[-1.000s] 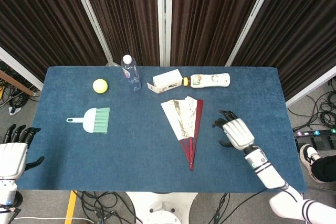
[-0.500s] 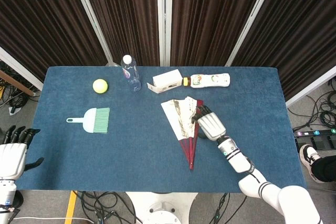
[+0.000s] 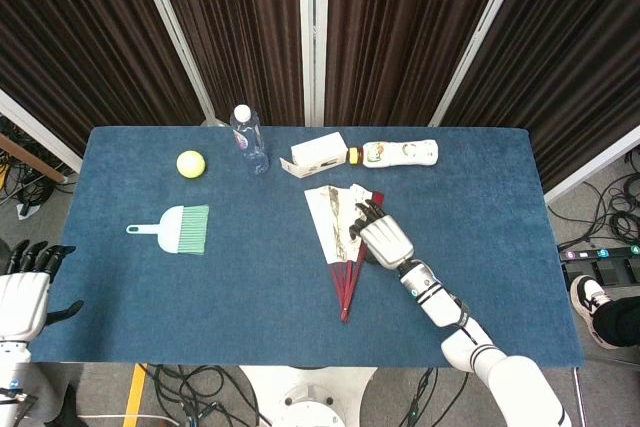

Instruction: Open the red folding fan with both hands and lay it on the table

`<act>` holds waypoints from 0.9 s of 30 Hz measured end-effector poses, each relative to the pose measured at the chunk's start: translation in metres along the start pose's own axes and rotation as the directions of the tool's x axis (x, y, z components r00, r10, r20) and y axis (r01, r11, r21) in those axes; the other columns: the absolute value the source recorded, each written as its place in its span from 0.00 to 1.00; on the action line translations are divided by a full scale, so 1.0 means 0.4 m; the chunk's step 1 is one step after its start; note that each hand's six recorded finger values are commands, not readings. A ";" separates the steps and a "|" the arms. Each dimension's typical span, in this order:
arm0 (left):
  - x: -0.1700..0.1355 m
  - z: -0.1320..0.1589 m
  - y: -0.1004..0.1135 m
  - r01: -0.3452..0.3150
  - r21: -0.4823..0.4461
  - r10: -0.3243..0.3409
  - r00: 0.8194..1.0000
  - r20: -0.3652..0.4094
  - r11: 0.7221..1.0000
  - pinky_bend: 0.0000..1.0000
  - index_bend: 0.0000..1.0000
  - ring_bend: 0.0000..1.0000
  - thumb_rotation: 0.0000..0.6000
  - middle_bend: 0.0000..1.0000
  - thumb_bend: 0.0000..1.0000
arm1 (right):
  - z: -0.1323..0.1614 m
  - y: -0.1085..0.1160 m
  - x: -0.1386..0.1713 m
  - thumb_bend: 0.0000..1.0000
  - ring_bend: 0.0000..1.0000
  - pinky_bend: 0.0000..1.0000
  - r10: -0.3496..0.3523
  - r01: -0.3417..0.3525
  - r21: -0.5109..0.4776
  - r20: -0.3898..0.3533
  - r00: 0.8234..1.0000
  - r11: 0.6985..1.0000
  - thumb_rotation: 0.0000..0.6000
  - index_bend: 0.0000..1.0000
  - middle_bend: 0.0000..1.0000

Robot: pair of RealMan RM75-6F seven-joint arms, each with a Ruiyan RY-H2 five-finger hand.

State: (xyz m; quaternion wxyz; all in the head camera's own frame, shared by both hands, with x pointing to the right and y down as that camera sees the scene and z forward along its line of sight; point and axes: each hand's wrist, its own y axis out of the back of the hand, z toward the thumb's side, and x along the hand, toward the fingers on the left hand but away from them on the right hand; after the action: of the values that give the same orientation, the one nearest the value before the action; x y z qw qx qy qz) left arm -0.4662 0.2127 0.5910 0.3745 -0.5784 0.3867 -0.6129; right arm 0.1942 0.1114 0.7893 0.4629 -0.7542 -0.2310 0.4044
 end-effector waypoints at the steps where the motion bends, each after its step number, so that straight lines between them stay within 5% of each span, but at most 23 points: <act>1: 0.001 0.001 0.000 0.000 0.000 0.000 1.000 0.001 1.000 0.07 0.21 0.12 1.00 0.22 0.04 | 0.002 -0.001 -0.002 0.35 0.13 0.09 0.001 -0.001 0.007 -0.007 1.000 1.000 1.00 0.51 0.42; 5: 0.014 0.006 0.010 -0.009 -0.002 0.009 1.000 0.020 1.000 0.07 0.21 0.12 1.00 0.22 0.04 | 0.020 0.002 -0.020 0.58 0.16 0.09 0.009 -0.006 0.052 -0.057 0.998 0.999 1.00 0.56 0.42; 12: 0.056 0.029 0.022 -0.012 -0.045 0.015 0.997 0.071 0.999 0.07 0.21 0.12 1.00 0.22 0.04 | 0.049 0.058 -0.053 0.78 0.27 0.17 -0.017 0.041 0.128 -0.183 0.983 0.991 1.00 0.69 0.52; 22: 0.148 0.138 0.013 0.067 -0.211 -0.021 0.976 0.215 0.975 0.13 0.21 0.12 1.00 0.22 0.04 | 0.045 0.236 -0.082 0.81 0.32 0.21 -0.105 0.149 0.098 -0.360 0.927 0.984 1.00 0.74 0.56; 27: 0.219 0.235 -0.019 0.170 -0.369 -0.057 0.953 0.298 0.914 0.15 0.21 0.12 1.00 0.22 0.05 | 0.061 0.314 -0.096 0.78 0.32 0.22 -0.125 0.154 0.037 -0.415 0.901 0.987 1.00 0.74 0.56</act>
State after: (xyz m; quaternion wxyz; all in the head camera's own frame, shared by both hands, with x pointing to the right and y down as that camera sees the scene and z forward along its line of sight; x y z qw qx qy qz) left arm -0.3769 0.1327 0.6378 0.2661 -0.7440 0.4093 -0.4562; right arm 0.1491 0.0377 0.6874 0.5545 -0.7875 -0.1679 0.2102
